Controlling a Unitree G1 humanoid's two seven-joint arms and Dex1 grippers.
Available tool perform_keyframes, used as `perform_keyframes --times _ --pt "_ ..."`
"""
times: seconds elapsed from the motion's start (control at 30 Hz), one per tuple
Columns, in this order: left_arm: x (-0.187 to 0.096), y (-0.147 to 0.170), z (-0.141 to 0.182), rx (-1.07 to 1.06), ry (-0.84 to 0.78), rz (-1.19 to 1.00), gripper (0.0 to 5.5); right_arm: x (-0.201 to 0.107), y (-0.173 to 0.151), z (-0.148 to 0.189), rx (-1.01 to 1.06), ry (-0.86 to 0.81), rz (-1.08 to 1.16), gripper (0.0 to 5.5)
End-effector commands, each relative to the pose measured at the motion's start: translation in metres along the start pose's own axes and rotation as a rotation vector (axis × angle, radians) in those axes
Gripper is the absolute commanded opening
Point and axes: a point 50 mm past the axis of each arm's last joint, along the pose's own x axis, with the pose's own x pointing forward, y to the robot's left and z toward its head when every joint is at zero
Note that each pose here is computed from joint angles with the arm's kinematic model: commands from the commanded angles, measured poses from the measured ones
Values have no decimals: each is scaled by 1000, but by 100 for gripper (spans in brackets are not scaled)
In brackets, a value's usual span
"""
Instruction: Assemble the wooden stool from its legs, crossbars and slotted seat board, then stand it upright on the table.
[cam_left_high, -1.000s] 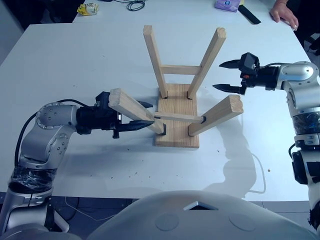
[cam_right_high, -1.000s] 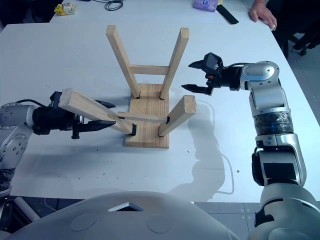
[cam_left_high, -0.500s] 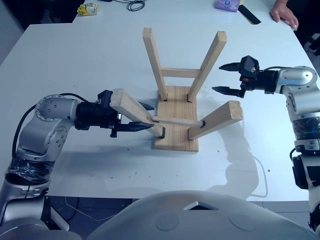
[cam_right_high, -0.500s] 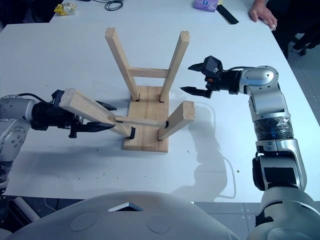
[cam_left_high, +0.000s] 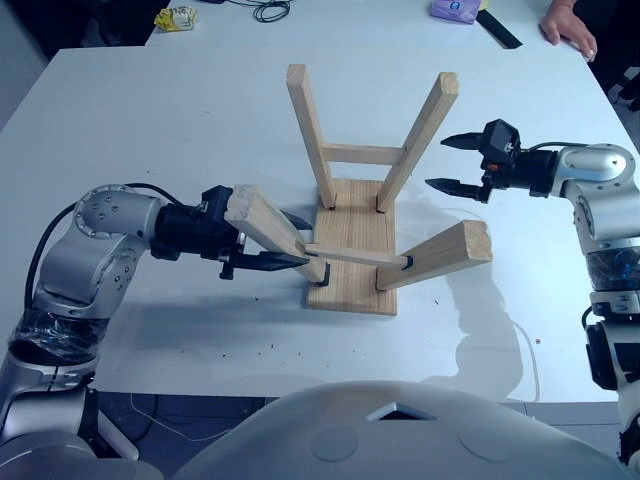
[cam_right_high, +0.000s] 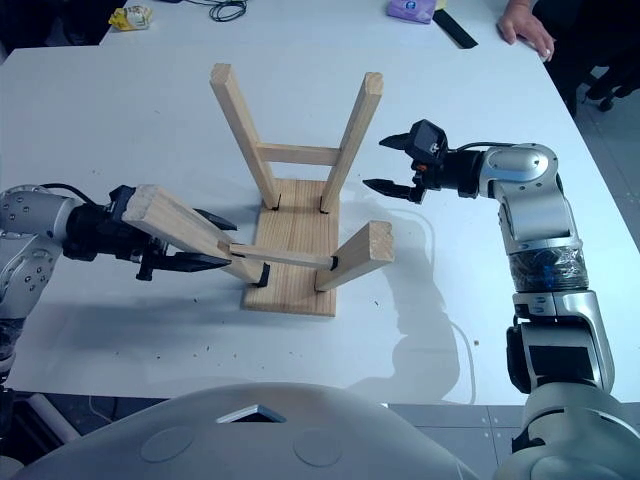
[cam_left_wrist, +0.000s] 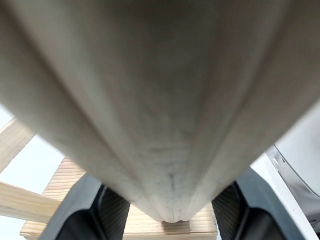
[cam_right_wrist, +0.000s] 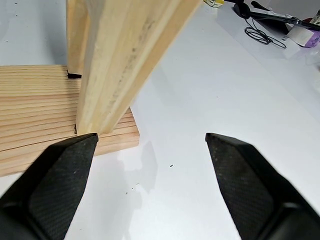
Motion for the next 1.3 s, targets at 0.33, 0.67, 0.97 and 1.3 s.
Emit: perform_keyframes --times 0.33,0.67,0.97,1.3 --pt "4 -6 -34 -79 204 37 204 -3 7 1 31 -19 -14 395" --pt "-11 -2 -37 -189 122 134 204 -4 4 11 23 -40 15 395" --pt "-10 -7 -48 -214 186 81 204 -2 7 7 30 -31 26 395" --pt "-4 4 -47 -191 254 -22 204 1 22 -1 65 -40 2 395"
